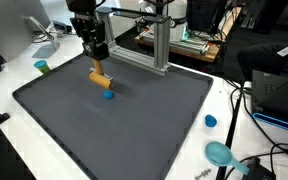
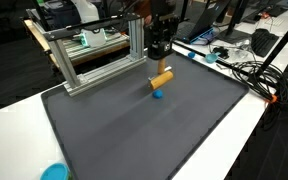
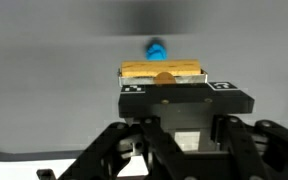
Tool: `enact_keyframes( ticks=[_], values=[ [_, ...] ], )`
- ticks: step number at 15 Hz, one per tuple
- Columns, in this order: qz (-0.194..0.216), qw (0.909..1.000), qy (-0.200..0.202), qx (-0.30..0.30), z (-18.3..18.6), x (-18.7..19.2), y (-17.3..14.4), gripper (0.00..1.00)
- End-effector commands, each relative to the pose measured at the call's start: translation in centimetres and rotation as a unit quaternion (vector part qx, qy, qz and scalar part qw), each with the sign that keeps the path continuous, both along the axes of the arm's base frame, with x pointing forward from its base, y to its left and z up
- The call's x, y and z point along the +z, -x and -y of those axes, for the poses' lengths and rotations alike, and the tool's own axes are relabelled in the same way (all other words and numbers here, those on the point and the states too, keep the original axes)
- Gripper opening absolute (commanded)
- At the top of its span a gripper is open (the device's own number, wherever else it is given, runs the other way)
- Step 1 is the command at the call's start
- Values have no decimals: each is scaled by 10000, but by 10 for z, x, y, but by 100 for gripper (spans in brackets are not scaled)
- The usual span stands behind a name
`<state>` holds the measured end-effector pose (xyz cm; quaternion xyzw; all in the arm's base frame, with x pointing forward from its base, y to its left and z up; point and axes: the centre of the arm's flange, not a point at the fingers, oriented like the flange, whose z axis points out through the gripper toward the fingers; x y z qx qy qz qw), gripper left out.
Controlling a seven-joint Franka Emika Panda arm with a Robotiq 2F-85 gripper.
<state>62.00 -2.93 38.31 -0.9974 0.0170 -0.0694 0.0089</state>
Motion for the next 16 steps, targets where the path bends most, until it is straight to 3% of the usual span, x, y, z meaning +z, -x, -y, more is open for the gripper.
enact_keyframes(
  ticks=[1, 3, 4, 5, 6, 16],
  values=[
    [342, 9994, 36, -89, 9, 4, 35, 23],
    [343, 9994, 17, -26, 15, 8, 43, 23],
    [199, 9998, 31, -73, 9, -6, 19, 48],
    [204, 9998, 34, -74, 10, -4, 24, 48],
    [204, 9998, 35, -75, 11, -3, 27, 23],
    [285, 9995, -69, -136, -1, -33, 40, 23]
  ],
)
